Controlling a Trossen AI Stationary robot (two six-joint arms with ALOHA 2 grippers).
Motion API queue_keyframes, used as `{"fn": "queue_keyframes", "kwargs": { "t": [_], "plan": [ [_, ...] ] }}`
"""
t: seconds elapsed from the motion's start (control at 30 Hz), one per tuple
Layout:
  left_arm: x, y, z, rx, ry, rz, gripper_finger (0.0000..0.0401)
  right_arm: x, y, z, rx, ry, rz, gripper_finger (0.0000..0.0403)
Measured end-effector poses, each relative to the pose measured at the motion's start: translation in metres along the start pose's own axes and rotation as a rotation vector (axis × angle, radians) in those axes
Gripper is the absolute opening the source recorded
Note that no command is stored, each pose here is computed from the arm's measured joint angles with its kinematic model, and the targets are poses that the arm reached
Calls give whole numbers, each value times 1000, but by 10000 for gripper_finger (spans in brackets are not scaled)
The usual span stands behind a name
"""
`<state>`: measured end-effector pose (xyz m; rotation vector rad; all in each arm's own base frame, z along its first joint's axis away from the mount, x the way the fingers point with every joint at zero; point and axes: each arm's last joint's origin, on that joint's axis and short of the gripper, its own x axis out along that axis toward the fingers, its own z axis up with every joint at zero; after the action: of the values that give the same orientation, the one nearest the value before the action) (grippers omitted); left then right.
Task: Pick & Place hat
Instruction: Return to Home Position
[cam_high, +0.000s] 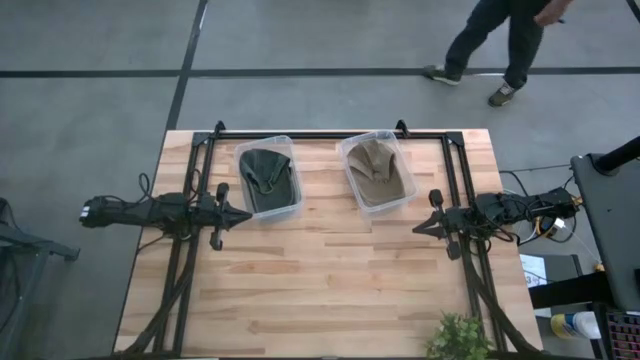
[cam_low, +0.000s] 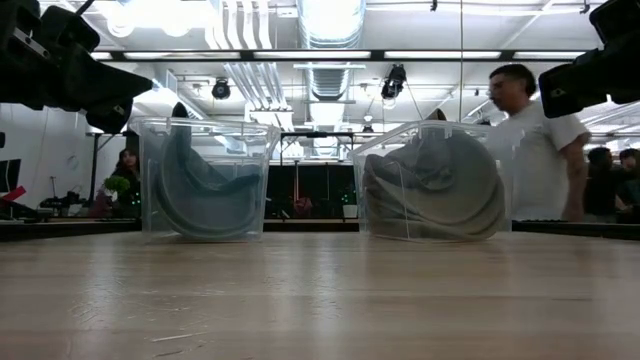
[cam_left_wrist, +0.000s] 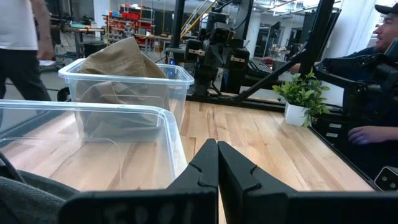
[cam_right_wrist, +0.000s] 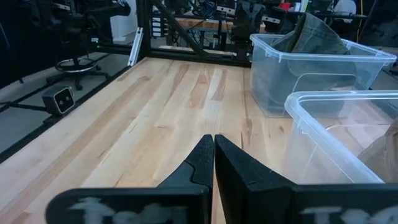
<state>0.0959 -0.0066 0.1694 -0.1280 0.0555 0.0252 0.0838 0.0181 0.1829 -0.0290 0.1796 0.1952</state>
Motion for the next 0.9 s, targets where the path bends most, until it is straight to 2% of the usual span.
{"fn": "queue_keyframes", "kwargs": {
  "t": [0.9],
  "plan": [
    [0, 0, 0, 0, 0, 0, 0, 0, 0, 0, 0, 0, 0, 9]
  ]
}}
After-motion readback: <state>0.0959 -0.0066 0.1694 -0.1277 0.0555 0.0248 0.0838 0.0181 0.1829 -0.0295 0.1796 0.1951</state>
